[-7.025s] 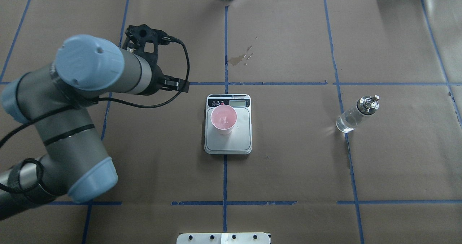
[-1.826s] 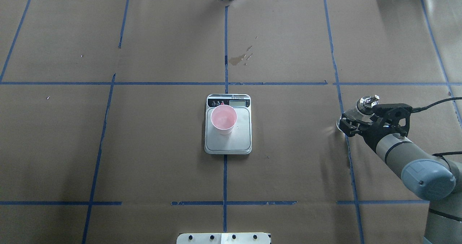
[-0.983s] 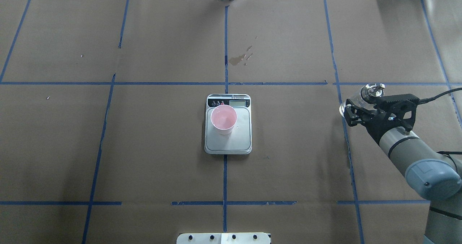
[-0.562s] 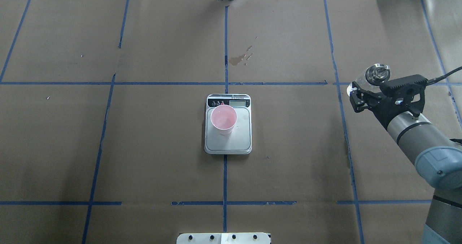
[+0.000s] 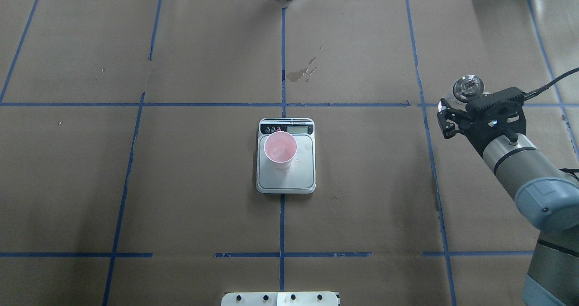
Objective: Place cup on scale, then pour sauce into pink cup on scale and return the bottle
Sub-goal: 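Lift the bottle with the right gripper and move it above the pink cup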
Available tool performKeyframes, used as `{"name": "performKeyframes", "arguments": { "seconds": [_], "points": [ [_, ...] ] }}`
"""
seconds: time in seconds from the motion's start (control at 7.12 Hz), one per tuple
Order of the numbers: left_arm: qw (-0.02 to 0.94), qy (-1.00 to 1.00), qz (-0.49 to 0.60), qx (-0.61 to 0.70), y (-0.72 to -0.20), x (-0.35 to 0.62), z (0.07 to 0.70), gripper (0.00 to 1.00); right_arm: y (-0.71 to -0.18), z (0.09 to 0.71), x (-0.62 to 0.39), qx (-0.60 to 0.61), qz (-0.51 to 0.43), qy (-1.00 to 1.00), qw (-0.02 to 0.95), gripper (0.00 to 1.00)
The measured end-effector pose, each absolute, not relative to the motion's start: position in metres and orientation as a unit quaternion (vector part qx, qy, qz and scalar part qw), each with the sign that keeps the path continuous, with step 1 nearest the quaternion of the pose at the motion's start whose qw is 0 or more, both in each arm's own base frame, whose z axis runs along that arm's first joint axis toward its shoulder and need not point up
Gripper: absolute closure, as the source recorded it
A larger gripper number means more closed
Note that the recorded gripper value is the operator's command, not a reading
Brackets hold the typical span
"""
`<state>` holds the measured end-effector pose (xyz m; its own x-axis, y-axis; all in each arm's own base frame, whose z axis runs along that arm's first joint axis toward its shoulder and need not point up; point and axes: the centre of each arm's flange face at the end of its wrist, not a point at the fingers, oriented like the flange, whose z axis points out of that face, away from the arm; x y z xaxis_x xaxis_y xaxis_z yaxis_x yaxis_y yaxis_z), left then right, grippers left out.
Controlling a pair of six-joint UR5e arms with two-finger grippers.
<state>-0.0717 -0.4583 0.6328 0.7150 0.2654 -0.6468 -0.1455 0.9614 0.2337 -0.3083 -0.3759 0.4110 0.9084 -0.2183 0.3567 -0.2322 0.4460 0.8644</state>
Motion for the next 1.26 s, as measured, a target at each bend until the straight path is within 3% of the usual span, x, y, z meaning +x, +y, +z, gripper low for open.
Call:
{"name": "performKeyframes", "arguments": {
  "seconds": [0.28,0.56,1.26],
  "points": [
    [0.922,0.360,0.111,0.083,-0.458,-0.072,0.633,0.00,-0.383,0.398,-0.350,0.536,-0.032,-0.162,0.828,1.00],
    [0.923,0.360,0.111,0.082,-0.458,-0.072,0.633,0.00,-0.377,0.345,-0.422,0.533,-0.075,-0.087,0.838,1.00],
    [0.923,0.361,0.109,0.078,-0.457,-0.072,0.637,0.00,-0.327,0.245,-0.520,0.519,-0.218,0.124,0.817,1.00]
  ]
}}
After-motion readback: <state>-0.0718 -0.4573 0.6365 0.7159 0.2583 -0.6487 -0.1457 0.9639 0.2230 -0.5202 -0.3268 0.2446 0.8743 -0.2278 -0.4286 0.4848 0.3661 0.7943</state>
